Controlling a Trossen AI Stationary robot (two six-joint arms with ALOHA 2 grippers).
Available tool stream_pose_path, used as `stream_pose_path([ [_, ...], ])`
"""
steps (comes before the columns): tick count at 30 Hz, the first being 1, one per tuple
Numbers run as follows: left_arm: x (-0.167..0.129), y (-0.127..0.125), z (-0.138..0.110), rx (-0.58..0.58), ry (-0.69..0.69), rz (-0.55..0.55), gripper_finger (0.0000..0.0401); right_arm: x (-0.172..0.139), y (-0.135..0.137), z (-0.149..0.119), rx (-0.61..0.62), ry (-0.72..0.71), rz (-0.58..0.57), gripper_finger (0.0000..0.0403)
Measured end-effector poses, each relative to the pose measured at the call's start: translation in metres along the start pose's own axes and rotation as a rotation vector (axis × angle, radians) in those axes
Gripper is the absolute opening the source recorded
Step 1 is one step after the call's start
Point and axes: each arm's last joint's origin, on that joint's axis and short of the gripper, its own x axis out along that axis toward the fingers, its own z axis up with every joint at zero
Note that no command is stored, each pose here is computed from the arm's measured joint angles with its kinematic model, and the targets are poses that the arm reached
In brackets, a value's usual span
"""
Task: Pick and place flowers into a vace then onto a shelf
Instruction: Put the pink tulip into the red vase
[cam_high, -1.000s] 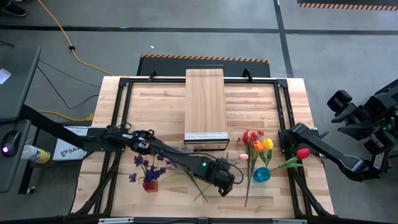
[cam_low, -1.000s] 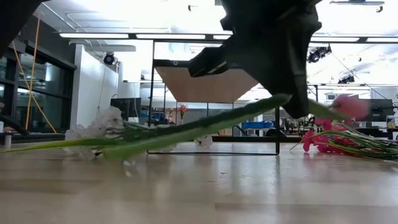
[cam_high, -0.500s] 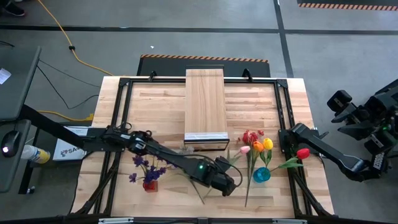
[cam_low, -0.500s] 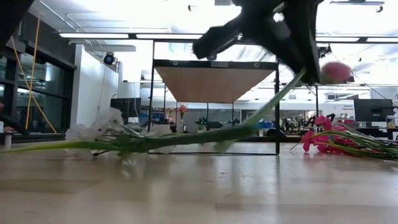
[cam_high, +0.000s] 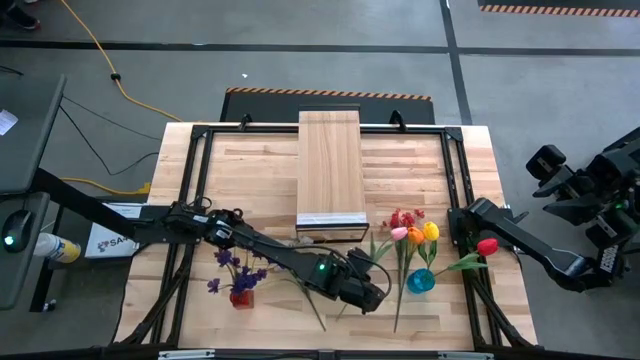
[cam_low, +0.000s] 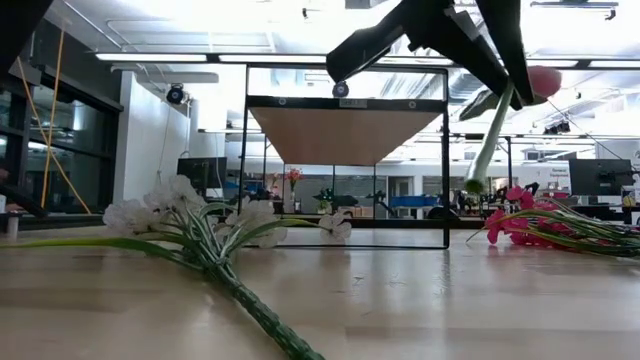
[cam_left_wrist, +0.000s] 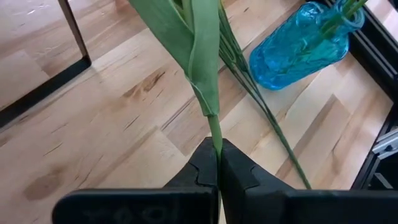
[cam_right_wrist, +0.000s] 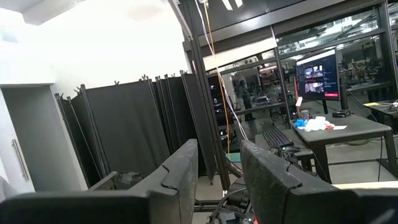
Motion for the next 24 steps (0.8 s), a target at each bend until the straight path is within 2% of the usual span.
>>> stream_pose_path([
  [8, -0.005, 0.0, 0.003, 0.024, -0.021, 0.002, 0.0033, 0.0, 0.0, 0.0, 0.0, 0.0, 0.0, 0.0114],
  [18, -0.035, 0.007, 0.014, 0.061, -0.028, 0.058, 0.0032, 0.0, 0.0, 0.0, 0.0, 0.0, 0.0, 0.0114],
  [24, -0.054, 0.008, 0.018, 0.059, -0.022, 0.055, 0.0033, 0.0, 0.0, 0.0, 0.0, 0.0, 0.0, 0.0114],
])
